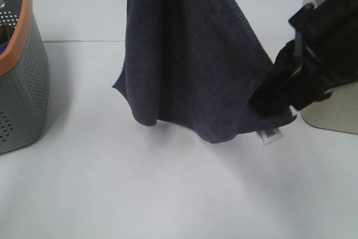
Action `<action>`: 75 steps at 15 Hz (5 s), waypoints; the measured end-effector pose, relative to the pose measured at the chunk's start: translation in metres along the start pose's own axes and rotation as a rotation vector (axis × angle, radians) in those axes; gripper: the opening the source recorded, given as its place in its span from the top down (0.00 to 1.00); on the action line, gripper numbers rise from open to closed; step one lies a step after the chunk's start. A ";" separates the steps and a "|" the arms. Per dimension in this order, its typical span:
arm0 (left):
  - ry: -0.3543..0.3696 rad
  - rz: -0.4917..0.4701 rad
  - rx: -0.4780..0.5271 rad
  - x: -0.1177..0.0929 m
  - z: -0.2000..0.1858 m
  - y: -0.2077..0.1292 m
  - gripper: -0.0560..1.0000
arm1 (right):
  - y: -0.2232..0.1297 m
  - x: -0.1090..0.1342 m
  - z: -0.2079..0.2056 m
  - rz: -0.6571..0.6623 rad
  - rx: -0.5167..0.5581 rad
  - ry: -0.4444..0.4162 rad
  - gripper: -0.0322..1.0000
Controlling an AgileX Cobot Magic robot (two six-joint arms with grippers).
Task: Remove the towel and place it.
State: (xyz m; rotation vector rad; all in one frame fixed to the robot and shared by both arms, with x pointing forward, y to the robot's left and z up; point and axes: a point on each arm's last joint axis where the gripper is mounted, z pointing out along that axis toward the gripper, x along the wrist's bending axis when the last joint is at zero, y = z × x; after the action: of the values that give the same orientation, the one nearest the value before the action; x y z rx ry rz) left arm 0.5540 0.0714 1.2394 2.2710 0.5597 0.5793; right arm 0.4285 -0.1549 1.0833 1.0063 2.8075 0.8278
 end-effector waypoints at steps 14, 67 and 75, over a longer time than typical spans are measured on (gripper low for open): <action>0.342 -0.318 0.000 0.096 0.104 -0.051 0.95 | 0.124 -0.109 -0.007 -0.345 -0.201 -0.729 0.95; -0.241 -0.460 0.877 0.009 0.208 -0.240 0.95 | 0.027 -0.175 0.168 0.263 0.540 0.023 0.95; -0.267 -0.458 0.922 -0.002 0.197 -0.252 0.87 | 0.020 -0.160 0.170 0.394 0.526 0.101 0.63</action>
State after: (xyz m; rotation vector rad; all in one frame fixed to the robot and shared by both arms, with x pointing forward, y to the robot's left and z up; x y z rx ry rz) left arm 0.6051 0.1292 0.9293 2.8219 1.3590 -0.2899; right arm 0.6025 -0.1587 0.9269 1.6661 3.0297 0.1375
